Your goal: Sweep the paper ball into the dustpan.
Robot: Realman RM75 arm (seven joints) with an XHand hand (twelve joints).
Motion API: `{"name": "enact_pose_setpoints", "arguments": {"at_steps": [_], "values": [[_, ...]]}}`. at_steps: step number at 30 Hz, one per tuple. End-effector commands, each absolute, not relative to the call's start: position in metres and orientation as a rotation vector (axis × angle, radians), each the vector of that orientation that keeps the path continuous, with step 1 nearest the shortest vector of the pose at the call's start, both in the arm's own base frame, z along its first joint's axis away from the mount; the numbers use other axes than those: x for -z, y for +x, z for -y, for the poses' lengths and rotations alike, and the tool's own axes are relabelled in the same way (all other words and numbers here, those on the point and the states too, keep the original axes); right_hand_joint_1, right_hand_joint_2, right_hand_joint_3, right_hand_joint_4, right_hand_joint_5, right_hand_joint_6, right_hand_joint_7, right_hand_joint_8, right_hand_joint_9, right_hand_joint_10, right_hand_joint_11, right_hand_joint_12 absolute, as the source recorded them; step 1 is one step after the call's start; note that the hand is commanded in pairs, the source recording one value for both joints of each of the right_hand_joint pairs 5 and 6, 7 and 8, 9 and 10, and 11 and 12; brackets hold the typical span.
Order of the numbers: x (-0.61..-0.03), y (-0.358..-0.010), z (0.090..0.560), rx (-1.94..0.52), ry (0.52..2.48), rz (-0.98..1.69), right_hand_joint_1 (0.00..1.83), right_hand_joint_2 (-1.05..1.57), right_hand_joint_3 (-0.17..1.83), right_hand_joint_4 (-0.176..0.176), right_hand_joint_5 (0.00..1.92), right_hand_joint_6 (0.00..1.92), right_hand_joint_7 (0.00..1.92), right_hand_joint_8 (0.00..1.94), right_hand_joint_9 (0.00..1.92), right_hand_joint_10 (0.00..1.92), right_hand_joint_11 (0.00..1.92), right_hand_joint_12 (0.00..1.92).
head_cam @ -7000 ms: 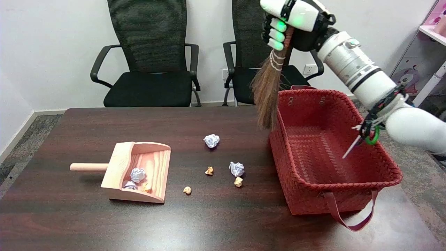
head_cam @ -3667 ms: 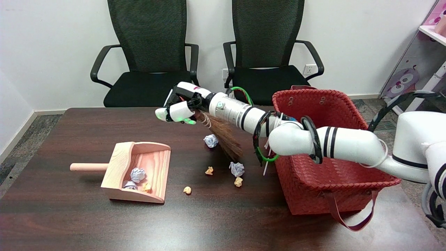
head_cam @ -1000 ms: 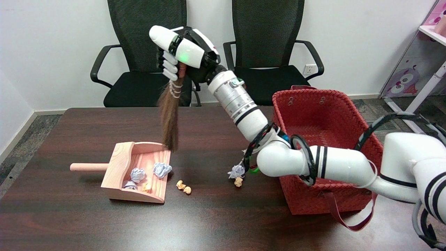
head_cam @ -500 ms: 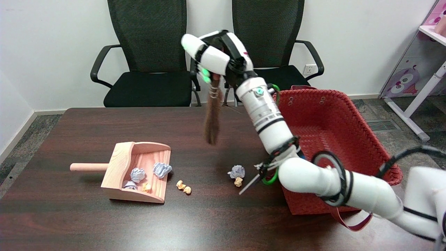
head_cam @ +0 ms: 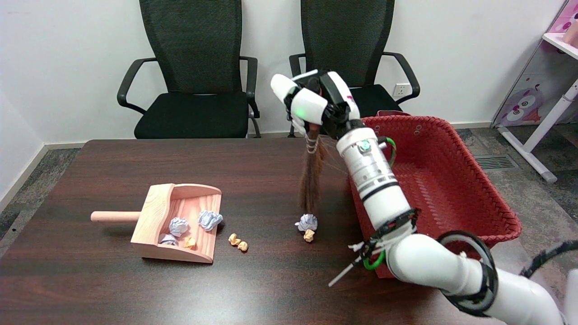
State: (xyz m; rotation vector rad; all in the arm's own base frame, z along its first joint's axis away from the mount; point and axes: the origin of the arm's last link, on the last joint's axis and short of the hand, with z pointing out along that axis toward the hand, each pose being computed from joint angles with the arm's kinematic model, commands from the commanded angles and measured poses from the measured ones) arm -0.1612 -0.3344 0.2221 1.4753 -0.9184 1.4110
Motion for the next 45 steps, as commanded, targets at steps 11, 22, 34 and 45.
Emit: {"name": "enact_pose_setpoints", "arguments": {"at_steps": [11, 22, 34, 45], "values": [[-0.237, -0.197, 0.263, -1.250, 1.297, 0.862, 0.95, 1.56, 1.49, 0.037, 1.92, 1.92, 1.92, 1.92, 1.92, 1.92, 1.92, 1.92], [-0.233, -0.215, 0.276, -1.211, 1.315, 0.972, 0.98, 1.57, 1.28, 0.015, 1.92, 1.92, 1.92, 1.92, 1.92, 1.92, 1.92, 1.92], [-0.216, -0.241, 0.304, -1.038, 1.432, 1.072, 0.96, 1.56, 1.44, 0.012, 1.92, 1.92, 1.92, 1.92, 1.92, 1.92, 1.92, 1.92], [-0.194, -0.251, 0.317, -1.103, 1.356, 1.331, 0.97, 1.46, 1.58, -0.004, 1.92, 1.92, 1.92, 1.92, 1.92, 1.92, 1.92, 1.92]]}}
